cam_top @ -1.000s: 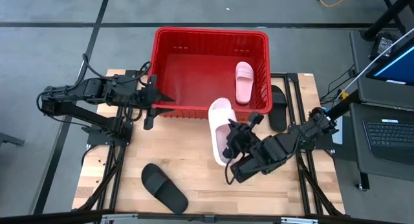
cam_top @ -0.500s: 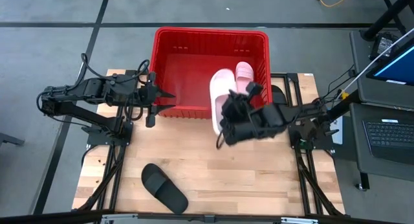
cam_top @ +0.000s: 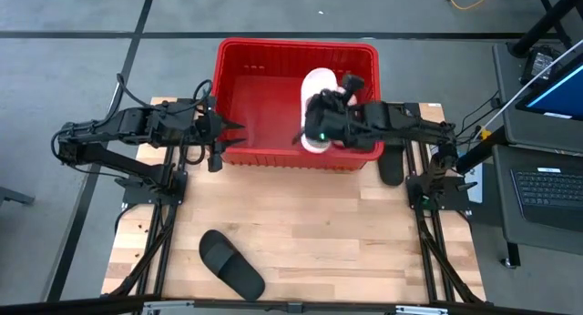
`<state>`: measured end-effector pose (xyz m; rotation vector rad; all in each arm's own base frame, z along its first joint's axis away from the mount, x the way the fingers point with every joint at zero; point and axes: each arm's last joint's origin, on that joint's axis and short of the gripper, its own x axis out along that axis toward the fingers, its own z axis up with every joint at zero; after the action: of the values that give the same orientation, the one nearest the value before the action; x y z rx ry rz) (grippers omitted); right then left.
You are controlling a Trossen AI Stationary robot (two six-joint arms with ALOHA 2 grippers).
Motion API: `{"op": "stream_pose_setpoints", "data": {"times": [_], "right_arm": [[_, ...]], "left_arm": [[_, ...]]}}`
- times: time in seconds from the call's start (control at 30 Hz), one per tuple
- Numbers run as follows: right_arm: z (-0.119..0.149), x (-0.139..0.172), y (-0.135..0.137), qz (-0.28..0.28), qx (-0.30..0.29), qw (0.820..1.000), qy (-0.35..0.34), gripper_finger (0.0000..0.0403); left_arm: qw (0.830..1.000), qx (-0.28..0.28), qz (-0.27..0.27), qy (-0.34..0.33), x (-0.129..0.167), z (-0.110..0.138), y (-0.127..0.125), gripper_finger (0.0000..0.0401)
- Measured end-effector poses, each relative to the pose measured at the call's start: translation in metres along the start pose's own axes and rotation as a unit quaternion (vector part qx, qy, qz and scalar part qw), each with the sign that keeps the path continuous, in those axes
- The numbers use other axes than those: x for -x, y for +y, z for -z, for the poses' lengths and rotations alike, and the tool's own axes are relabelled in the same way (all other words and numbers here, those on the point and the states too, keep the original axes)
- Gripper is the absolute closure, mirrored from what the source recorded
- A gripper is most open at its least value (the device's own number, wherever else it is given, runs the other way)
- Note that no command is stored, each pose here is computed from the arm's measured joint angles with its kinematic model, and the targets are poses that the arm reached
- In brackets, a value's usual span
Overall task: Pick and place slides into bin
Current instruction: Put the pink slide into the bin
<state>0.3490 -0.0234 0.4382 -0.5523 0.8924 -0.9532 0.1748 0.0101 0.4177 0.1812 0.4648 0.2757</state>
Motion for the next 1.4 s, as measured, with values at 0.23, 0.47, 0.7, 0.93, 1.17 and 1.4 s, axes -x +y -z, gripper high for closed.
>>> {"op": "stream_pose_setpoints", "data": {"times": [0.23, 0.47, 0.7, 0.93, 1.17, 1.4], "right_arm": [[-0.009, -0.042, -0.025, -0.036, -0.008, 0.999, -0.012, 0.0391], [-0.004, -0.078, -0.048, -0.044, -0.027, 0.999, 0.001, 0.0391], [0.004, -0.107, -0.038, -0.052, -0.019, 0.998, 0.021, 0.0391], [0.02, -0.135, -0.006, -0.063, 0.023, 0.996, 0.055, 0.0391], [0.04, -0.175, 0.022, -0.052, 0.045, 0.996, 0.063, 0.0391], [0.065, -0.203, 0.04, -0.079, 0.052, 0.993, 0.073, 0.0391]], "left_arm": [[0.999, -0.008, 0.0, 0.031, 0.0, 0.006, 0.001, 0.0258], [0.998, -0.023, 0.004, 0.06, 0.001, 0.012, 0.0, 0.0258], [0.996, -0.054, 0.008, 0.073, 0.001, 0.015, 0.0, 0.0258], [0.995, -0.064, 0.008, 0.073, 0.001, 0.015, 0.0, 0.0258], [0.996, -0.063, 0.003, 0.069, 0.001, 0.014, 0.0, 0.0258], [0.995, -0.068, -0.008, 0.071, 0.001, 0.014, 0.001, 0.0258]]}}
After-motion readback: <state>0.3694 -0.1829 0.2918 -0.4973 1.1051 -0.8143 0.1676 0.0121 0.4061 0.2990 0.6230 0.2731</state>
